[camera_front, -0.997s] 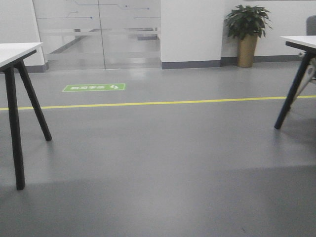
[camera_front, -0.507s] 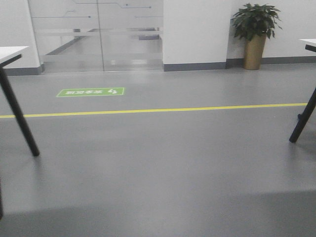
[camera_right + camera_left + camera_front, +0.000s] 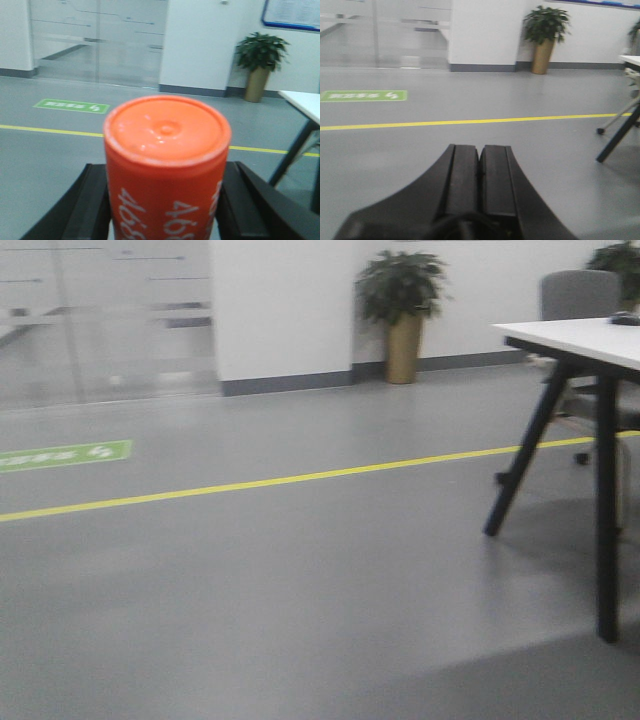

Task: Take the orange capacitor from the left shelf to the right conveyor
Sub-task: 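Drive the base away from the shelf holding the cylinder in the right gripper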

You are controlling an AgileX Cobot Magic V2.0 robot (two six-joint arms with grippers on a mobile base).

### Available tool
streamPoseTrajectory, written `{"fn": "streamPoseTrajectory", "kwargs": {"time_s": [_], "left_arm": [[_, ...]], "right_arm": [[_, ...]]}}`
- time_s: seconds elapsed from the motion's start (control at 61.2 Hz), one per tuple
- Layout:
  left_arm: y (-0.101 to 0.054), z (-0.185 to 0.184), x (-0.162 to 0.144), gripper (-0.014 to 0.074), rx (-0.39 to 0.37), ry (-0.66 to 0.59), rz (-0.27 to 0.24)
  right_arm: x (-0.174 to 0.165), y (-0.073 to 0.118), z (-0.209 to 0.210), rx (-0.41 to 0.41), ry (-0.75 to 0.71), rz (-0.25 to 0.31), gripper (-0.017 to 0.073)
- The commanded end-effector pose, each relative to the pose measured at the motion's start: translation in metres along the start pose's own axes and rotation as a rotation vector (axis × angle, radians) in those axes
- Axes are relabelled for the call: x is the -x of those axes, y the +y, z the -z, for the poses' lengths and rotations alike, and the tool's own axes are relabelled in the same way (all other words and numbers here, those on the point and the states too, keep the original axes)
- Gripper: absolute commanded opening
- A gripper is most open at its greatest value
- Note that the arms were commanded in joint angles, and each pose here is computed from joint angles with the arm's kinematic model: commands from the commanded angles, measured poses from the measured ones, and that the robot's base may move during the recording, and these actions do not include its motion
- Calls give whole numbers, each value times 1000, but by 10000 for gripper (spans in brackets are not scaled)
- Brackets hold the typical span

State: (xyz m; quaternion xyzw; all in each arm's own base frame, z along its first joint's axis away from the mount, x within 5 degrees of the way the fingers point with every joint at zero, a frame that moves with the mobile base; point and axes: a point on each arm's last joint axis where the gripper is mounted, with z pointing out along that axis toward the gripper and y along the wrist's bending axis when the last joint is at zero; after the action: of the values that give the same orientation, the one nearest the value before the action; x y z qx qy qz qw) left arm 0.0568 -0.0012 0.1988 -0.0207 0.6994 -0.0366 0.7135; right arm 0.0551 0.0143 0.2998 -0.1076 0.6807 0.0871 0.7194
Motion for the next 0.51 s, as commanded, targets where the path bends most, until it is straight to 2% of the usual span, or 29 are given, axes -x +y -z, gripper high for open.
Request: {"fn": "streamPoseTrajectory", "kwargs": {"time_s": [0.0, 0.491], "left_arm": [[-1, 2, 10, -105, -13, -106, 0], [-1, 2, 10, -105, -13, -106, 0]], "right_arm": [[17, 0, 1, 3, -106, 18, 162], [17, 0, 1, 3, -106, 18, 162]]}}
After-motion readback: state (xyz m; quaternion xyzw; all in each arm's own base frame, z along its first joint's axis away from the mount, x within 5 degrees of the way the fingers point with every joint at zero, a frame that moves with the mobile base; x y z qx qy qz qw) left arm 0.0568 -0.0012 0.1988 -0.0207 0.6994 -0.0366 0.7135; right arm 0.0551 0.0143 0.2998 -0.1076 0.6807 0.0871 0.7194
